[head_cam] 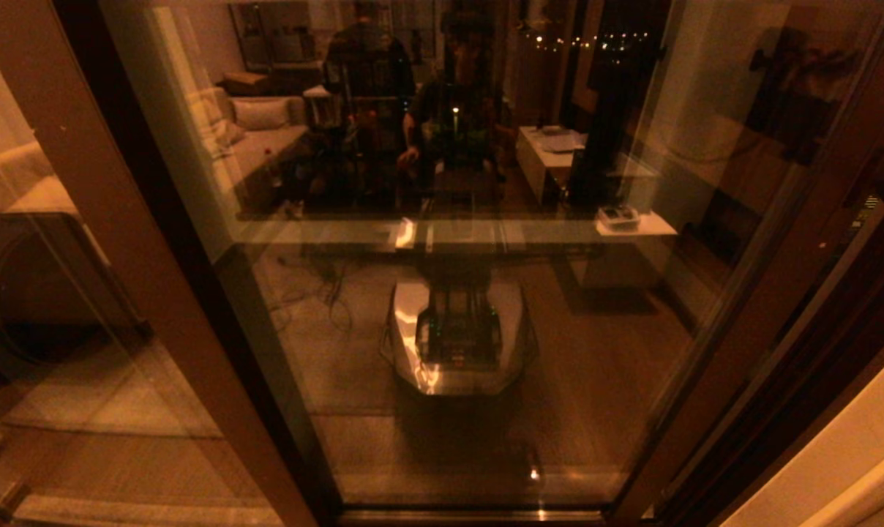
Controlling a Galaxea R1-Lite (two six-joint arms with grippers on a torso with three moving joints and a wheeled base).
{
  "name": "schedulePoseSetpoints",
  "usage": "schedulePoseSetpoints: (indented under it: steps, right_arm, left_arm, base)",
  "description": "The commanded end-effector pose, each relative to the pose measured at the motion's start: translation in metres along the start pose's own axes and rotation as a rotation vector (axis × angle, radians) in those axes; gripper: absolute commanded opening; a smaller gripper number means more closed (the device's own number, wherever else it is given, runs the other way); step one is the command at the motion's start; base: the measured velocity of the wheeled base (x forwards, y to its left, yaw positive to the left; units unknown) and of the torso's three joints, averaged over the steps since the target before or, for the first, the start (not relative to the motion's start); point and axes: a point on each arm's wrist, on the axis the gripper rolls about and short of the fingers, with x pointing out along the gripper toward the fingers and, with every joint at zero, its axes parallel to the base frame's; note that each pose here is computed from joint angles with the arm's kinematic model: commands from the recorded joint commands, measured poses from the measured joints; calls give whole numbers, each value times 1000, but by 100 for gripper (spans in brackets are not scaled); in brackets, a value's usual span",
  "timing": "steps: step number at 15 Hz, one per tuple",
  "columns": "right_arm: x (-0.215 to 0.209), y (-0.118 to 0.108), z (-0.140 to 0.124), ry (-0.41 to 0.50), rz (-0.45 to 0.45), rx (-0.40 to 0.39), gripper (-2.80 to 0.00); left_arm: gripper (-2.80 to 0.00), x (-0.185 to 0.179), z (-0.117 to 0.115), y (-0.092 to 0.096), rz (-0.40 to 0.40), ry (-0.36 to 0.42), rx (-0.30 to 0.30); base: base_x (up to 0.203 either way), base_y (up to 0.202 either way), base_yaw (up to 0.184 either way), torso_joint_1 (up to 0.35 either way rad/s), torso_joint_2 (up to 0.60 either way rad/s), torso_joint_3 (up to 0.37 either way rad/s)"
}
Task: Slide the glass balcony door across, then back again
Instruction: Close the slid door
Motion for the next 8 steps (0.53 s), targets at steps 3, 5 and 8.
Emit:
schedulePoseSetpoints:
  steps: [3,5,8]
  right_arm:
    - [-38,-17,12,-73,79,20,0]
    - [-64,-23,13,-66,109,17,-280]
    - [-91,-16,8,71,197,-9,-280]
  left_arm:
    - [-280,0,0,0,1,-1,0]
    - [-280,0,0,0,1,-2,0]
    - [-280,0,0,0,1,-2,0]
  base:
    - [0,0,0,0,0,0]
    - [0,0,0,0,0,0]
    - [0,0,0,0,0,0]
